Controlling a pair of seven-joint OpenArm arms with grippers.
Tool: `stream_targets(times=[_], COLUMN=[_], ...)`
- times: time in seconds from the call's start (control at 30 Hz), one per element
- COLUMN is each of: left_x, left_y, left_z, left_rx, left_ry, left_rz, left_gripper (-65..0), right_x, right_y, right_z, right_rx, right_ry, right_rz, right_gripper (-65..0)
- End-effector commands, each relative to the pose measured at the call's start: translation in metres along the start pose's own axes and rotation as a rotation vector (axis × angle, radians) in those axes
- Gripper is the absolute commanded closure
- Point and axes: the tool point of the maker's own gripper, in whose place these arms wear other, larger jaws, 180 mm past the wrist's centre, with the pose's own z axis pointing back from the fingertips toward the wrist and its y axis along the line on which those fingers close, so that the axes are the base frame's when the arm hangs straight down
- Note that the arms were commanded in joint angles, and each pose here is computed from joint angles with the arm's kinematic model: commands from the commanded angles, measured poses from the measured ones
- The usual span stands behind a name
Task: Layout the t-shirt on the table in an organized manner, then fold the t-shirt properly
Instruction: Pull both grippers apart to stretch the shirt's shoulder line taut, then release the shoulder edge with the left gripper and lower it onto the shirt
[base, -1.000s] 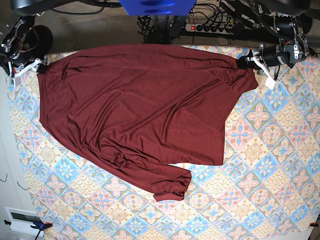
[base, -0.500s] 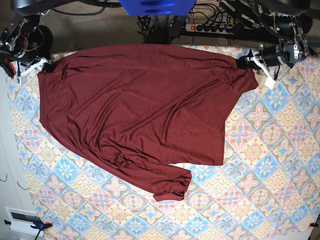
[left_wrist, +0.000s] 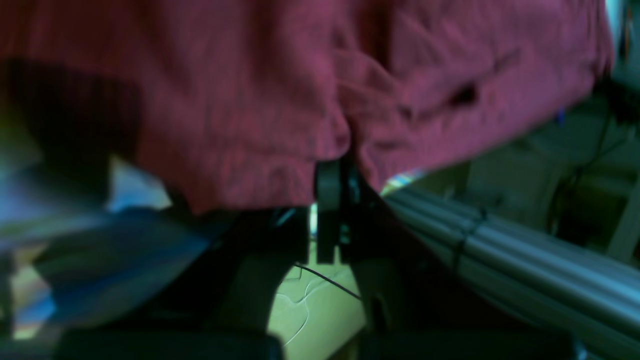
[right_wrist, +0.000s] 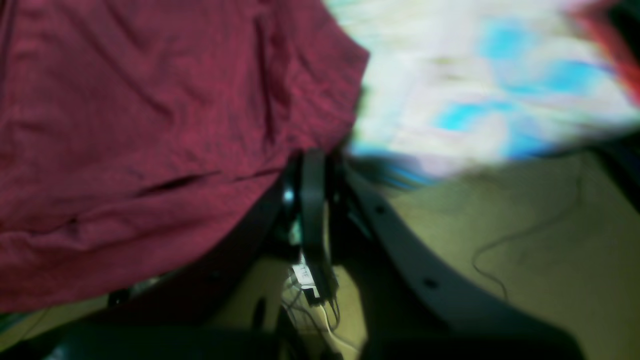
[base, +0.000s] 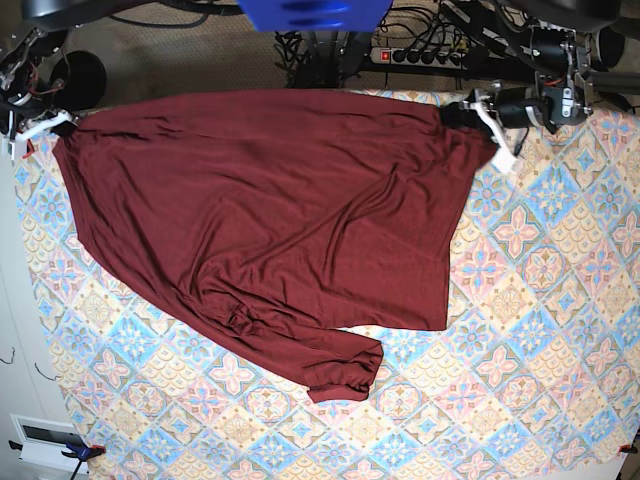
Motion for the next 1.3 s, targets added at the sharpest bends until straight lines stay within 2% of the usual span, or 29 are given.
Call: stream_targets(times=[0.0, 0.13, 0.3, 0.57, 0.77, 1.0, 1.27], left_x=[0.003, -0.008, -0.035, -0.042, -0.015, 0.043, 0.084], left_y=[-0.004, -0.026, -0.037, -0.047, -0.036, -0.062, -0.086], left_z=[0.005, -0.001, 0.001, 0.028, 0.045, 0.048, 0.038], left_rx=[0.0, -0.029, -0.041, -0.002, 0.04, -0.063, -0.141], left_ry=[0.0, 0.045, 0.094, 0.139, 0.04, -0.185, -0.318], left_rz=[-0.033, -0.095, -0.102, -0.226, -0.215, -0.206, -0.216], left_gripper=[0.0, 0.0, 0.0, 0.0, 0.0, 0.0, 0.0], right_x=[0.015, 0.019, 0.017, 0.016, 0.018, 0.018, 0.056], right_y=[-0.003, -0.01, -0.026, -0.027, -0.026, -0.026, -0.009], right_z=[0.008, 0.013, 0.025, 0.027, 0.026, 0.026, 0.019], right_rx=[-0.007, -0.023, -0.061, -0.065, -0.063, -0.063, -0.02], right_ry=[-0.043, -0.057, -0.07, -0.07, -0.074, -0.074, -0.171], right_rz=[0.022, 0.016, -0.007, -0.01, -0.01, -0.01, -0.012], right_gripper=[-0.4, -0.4, -0.4, -0.4, -0.4, -0.4, -0.4])
